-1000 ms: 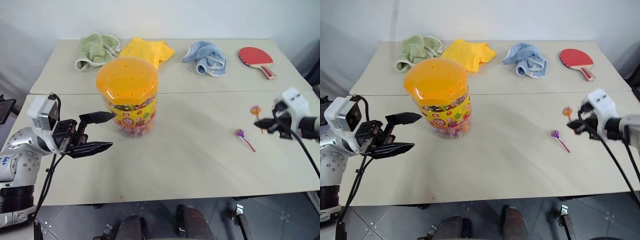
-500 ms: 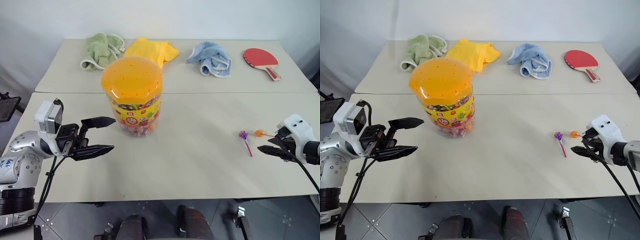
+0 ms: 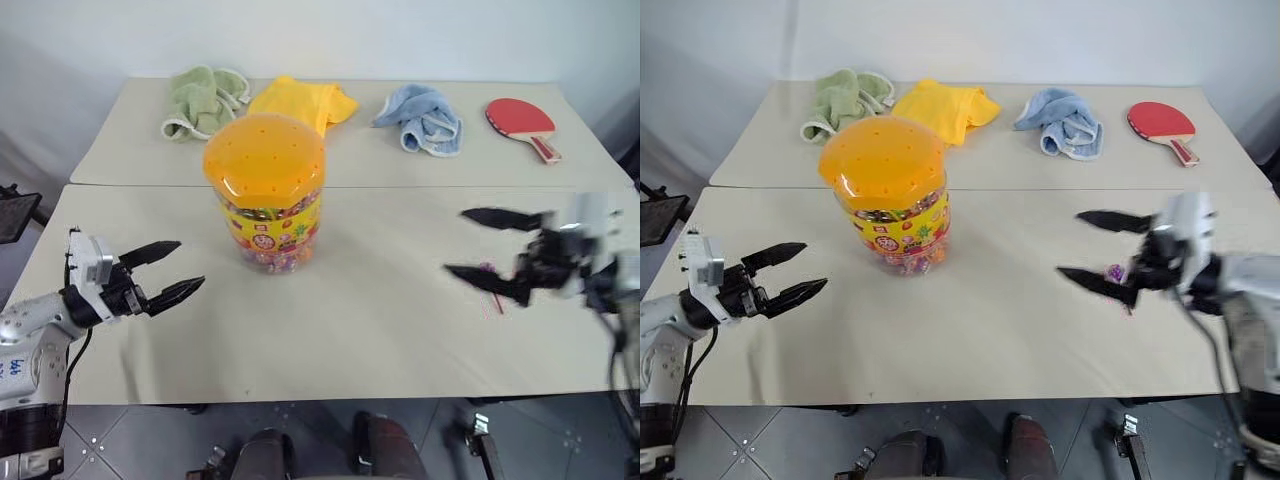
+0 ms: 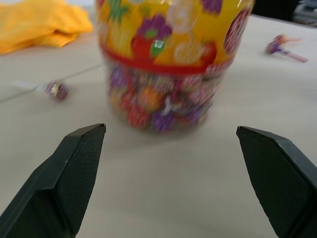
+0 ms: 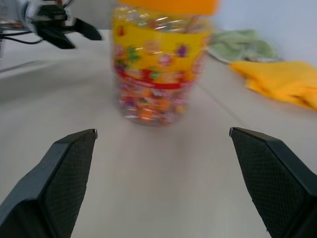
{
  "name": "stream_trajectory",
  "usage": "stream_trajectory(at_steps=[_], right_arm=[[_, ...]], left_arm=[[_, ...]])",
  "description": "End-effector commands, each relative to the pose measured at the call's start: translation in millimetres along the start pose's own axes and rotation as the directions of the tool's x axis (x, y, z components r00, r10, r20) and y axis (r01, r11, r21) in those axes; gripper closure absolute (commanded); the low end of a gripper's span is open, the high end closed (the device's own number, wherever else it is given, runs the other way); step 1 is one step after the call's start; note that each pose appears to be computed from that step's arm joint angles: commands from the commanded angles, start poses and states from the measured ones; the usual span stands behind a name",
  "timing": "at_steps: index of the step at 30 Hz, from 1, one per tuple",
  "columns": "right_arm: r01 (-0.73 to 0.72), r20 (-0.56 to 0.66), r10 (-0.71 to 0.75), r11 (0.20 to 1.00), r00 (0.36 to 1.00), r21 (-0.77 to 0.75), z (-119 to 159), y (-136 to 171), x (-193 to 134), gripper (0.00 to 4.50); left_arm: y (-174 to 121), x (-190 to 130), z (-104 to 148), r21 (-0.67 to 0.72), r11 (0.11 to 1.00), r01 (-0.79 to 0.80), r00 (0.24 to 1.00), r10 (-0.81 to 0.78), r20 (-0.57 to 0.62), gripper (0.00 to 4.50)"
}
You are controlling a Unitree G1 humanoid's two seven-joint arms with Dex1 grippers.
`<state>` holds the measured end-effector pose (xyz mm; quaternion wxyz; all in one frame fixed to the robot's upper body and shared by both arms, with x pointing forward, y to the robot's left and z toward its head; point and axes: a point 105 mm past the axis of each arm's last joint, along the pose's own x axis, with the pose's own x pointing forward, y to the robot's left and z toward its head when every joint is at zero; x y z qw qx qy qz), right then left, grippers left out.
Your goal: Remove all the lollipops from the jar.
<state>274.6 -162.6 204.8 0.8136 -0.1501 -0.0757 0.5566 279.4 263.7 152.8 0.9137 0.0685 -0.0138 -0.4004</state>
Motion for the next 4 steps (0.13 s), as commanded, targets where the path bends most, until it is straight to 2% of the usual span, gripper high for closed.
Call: stream_trajectory(at_steps=[1, 4], right_arm=[[-0.015, 0.013, 0.016, 0.997, 1.000, -0.075, -9, 3, 13, 0.02], [-0.013, -0.012, 0.012, 0.995, 1.000, -0.102, -35, 7, 18, 0.02]], left_arm=[[-2, -5, 12, 0.051, 0.998, -0.029, 0.999, 0.028, 0.018, 0.00], [-9, -8, 8, 0.073, 0.997, -0.031, 1.000, 0.031, 0.000, 0.00]])
